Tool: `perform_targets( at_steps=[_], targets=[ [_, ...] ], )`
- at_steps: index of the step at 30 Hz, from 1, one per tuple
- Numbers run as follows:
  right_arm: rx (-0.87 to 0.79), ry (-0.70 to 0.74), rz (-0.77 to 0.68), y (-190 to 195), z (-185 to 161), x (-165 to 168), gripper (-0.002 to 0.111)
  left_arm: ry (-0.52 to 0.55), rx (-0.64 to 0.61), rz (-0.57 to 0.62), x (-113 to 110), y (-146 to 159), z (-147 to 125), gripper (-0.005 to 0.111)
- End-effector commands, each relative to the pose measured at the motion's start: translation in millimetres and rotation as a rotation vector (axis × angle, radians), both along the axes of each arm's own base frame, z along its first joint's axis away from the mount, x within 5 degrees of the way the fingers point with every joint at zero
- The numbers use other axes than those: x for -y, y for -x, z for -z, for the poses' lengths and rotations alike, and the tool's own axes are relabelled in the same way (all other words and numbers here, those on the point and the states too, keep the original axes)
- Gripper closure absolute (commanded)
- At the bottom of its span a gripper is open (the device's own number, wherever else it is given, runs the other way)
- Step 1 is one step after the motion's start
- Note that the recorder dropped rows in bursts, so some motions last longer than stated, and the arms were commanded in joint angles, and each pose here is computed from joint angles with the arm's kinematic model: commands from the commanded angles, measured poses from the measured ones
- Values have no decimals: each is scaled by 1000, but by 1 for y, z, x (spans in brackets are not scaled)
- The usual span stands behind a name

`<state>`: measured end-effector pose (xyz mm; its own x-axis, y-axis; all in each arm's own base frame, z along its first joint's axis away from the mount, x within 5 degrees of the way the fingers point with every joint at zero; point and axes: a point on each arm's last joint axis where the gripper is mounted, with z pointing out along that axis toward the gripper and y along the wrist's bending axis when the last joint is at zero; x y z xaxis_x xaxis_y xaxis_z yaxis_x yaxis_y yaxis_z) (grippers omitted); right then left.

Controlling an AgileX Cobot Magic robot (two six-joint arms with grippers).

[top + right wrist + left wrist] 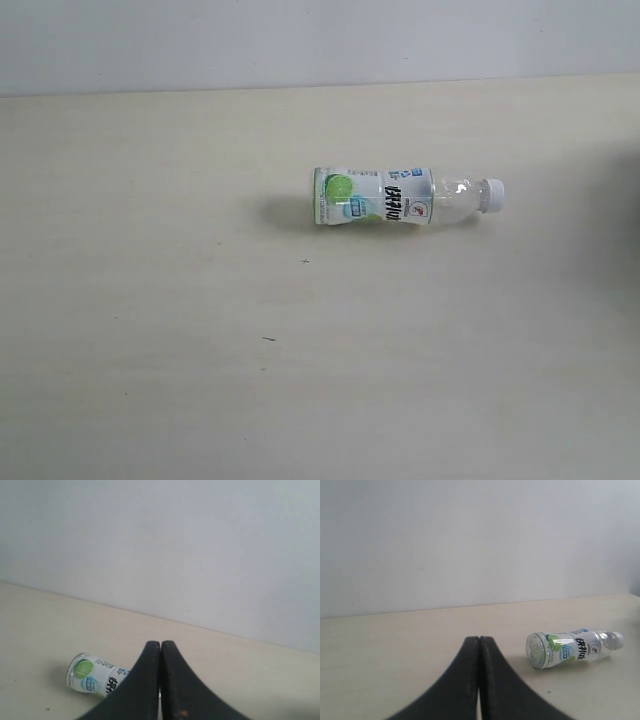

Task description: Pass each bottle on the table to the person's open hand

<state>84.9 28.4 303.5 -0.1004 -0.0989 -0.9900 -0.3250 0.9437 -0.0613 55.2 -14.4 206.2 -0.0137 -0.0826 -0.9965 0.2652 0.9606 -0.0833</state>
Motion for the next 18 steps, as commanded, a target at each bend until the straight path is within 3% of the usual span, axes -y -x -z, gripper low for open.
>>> perform_targets(
  at_steps=[1, 18],
  targets=[
    [-51, 8, 16, 1, 6, 2, 108, 3, 15, 3, 0, 1, -1, 107],
    [77, -42, 21, 27, -4, 13, 108, 3, 15, 3, 0, 1, -1, 107]
  ],
)
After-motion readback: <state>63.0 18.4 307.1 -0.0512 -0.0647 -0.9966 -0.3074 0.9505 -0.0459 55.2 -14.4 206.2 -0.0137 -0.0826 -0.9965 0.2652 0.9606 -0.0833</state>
